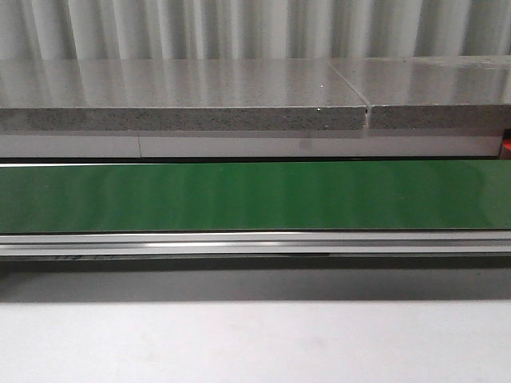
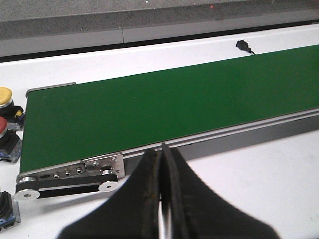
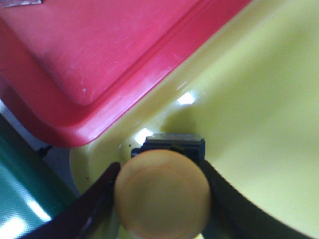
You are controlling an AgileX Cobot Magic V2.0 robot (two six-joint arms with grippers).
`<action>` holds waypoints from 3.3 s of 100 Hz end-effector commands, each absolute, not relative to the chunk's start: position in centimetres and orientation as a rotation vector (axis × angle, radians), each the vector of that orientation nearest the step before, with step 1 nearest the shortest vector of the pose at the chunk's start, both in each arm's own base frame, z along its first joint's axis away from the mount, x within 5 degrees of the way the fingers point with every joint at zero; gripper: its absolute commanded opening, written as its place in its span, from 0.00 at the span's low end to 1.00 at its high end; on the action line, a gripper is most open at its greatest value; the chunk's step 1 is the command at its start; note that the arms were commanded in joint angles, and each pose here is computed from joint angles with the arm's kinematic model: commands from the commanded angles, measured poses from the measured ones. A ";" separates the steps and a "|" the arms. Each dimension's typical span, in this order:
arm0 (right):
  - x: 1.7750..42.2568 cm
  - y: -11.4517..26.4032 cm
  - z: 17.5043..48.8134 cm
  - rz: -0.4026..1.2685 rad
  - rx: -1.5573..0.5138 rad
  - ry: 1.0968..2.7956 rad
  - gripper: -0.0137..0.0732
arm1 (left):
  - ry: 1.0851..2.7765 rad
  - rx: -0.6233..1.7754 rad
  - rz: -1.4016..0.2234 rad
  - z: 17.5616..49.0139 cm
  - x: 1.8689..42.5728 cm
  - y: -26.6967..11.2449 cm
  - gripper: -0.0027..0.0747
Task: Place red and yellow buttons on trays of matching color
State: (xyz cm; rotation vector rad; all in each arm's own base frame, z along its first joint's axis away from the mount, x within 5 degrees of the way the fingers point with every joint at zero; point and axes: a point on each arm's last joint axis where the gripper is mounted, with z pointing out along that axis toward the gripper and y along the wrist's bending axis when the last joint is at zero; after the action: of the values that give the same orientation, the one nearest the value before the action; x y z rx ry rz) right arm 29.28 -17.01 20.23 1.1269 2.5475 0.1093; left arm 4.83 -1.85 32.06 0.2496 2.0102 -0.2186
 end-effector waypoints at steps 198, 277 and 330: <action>16.0 2.9 36.0 0.116 -0.138 2.159 0.08 | 1.926 0.240 -0.240 33.4 5.1 -2.0 0.01; 5.6 0.9 32.2 0.157 -0.118 1.927 0.08 | 1.892 0.234 -0.217 33.2 5.5 -1.9 0.01; 5.5 0.9 32.1 0.158 -0.118 1.936 0.08 | 2.003 -0.081 -0.080 34.8 9.9 -0.5 0.01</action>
State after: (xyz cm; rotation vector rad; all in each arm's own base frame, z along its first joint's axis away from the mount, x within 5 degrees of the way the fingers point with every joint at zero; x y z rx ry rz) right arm 5.26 0.89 30.95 -0.1120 2.0141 0.1582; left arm 8.61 -0.69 33.00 -0.0276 2.0644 -0.1062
